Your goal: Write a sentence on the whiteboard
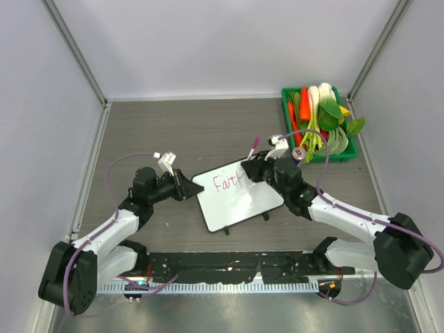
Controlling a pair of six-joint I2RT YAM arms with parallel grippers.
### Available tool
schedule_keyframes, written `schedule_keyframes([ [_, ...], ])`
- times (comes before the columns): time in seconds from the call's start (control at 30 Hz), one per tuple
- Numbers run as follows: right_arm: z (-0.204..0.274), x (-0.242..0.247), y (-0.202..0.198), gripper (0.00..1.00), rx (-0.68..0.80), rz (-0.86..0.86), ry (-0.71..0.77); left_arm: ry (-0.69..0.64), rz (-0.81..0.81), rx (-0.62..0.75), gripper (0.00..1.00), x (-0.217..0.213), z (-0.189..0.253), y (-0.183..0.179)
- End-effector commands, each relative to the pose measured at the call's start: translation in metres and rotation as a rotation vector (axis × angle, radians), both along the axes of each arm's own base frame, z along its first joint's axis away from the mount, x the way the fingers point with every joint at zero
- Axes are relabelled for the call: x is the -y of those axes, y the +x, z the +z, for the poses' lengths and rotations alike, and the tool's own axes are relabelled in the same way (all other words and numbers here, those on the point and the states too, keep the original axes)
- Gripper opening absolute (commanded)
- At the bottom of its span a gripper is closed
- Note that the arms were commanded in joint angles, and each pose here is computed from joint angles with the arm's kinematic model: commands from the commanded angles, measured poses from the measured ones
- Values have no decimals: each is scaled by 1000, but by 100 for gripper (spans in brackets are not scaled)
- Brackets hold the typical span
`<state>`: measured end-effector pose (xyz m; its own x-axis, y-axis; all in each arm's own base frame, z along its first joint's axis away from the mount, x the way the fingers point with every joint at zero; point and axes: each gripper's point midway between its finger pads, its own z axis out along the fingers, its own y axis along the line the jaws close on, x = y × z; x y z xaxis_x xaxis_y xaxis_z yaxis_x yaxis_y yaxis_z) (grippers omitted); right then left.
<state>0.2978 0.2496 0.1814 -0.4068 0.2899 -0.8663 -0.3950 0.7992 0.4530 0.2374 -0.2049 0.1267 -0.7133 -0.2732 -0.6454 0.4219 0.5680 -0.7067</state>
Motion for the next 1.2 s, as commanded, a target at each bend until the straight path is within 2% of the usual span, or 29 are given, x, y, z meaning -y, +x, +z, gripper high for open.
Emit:
schedule_keyframes([
  [0.0, 19, -2, 11, 1, 68, -22, 29, 126, 58, 27, 0, -17, -26, 6],
  [0.87, 13, 12, 21, 2, 74, -128, -24, 126, 58, 28, 0, -17, -26, 6],
  [1.17, 1, 14, 15, 1, 42, -115, -41, 126, 59, 28, 0, -17, -26, 6],
])
